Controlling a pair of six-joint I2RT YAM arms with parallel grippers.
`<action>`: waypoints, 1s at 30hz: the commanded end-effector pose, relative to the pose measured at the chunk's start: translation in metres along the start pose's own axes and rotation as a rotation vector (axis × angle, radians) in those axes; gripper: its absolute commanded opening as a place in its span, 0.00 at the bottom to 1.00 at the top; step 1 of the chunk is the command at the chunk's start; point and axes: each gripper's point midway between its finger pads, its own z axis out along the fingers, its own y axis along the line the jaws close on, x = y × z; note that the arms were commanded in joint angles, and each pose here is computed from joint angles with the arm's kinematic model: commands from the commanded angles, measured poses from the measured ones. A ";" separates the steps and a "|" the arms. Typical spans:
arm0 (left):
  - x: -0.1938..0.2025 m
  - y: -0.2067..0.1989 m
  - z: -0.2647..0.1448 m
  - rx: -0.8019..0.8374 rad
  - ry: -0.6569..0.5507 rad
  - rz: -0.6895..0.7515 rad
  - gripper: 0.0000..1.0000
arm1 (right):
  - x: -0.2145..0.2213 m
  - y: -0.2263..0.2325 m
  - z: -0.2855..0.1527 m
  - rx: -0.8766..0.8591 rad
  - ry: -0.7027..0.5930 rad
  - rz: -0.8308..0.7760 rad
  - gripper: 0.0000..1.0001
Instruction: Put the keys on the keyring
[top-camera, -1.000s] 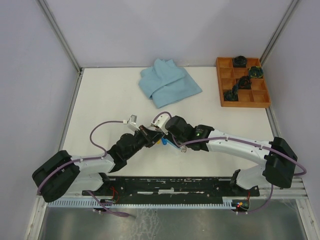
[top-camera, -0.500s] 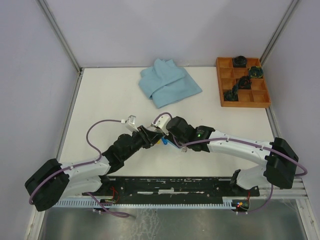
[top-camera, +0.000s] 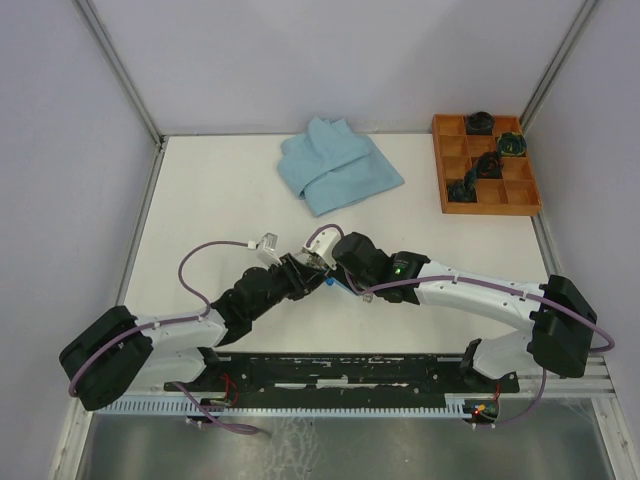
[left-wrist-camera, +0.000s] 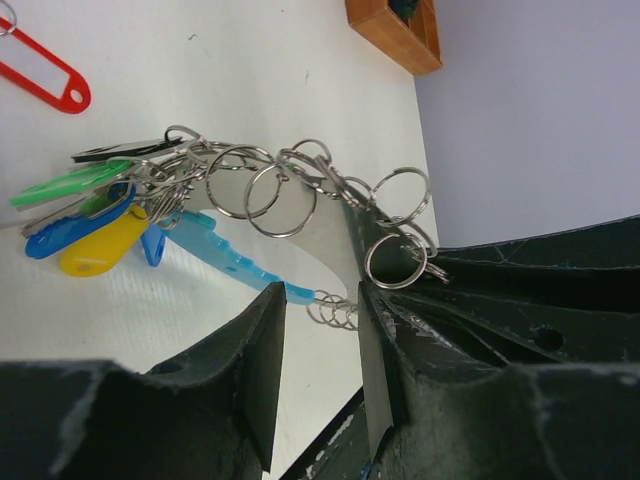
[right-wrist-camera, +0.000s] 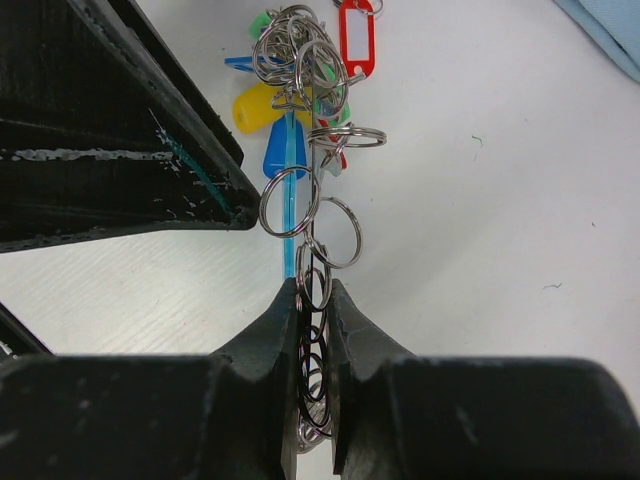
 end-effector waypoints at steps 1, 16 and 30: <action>-0.019 -0.030 -0.001 0.101 -0.073 -0.062 0.41 | -0.027 -0.007 -0.006 0.031 -0.095 0.017 0.01; -0.026 -0.030 -0.001 0.095 -0.107 -0.120 0.40 | -0.029 -0.004 -0.003 0.019 -0.095 0.022 0.01; -0.025 -0.036 0.005 0.115 -0.096 -0.144 0.37 | -0.027 -0.001 0.000 0.007 -0.087 0.025 0.01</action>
